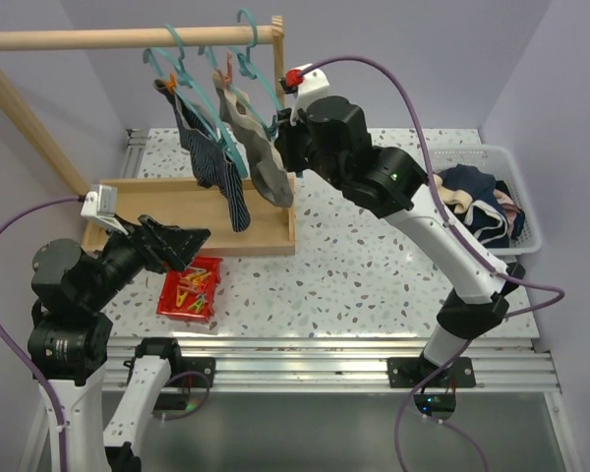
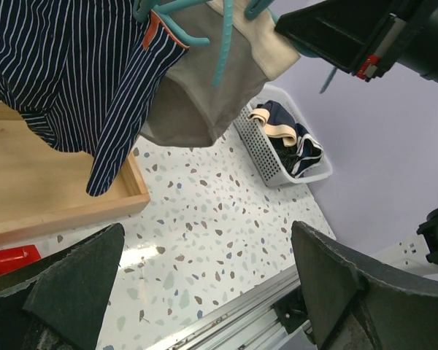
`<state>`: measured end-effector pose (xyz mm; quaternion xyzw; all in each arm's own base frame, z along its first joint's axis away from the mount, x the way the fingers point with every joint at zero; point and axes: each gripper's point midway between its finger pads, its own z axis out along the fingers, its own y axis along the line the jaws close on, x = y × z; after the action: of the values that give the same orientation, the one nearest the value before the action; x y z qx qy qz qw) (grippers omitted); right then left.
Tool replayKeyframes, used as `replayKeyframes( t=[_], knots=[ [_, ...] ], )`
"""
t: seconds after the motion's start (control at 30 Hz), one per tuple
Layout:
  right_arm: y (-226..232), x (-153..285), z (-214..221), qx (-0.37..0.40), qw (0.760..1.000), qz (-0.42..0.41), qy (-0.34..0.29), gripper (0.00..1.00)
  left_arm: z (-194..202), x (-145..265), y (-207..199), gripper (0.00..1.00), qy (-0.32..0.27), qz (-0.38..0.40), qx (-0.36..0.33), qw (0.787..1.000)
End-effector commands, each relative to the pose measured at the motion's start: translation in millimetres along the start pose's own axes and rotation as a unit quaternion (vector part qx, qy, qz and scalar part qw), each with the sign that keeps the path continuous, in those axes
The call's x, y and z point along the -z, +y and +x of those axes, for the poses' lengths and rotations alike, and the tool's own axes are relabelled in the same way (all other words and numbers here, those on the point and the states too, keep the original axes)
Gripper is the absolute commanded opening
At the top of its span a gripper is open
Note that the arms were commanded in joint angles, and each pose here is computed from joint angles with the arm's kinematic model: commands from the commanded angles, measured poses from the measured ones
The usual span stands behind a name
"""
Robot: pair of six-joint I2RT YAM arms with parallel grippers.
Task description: Remove the underwear clipped to the hanger
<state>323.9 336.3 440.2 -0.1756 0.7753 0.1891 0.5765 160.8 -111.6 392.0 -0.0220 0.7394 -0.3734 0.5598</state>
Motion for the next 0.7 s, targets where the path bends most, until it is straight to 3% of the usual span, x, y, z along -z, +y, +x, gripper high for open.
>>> replayKeyframes(
  t=[0.0,0.3,0.5,0.67],
  knots=[
    [-2.7,32.1,-62.3,-0.045,0.993,-0.014,-0.110,0.00,-8.3,-1.3,-4.8,1.00,-0.007,0.008,-0.018,1.000],
    [-9.8,48.0,-24.0,-0.052,0.997,-0.019,-0.062,0.00,-16.6,-3.9,-3.7,1.00,-0.014,0.001,-0.025,1.000],
    [-12.2,86.7,13.0,-0.047,0.997,-0.063,-0.020,0.00,-30.1,-8.5,-7.9,1.00,-0.024,0.004,-0.034,0.999],
    [-27.8,128.6,28.2,-0.044,0.996,-0.078,-0.029,0.00,-38.3,-15.1,-18.5,1.00,-0.025,0.035,-0.046,0.998]
  ],
)
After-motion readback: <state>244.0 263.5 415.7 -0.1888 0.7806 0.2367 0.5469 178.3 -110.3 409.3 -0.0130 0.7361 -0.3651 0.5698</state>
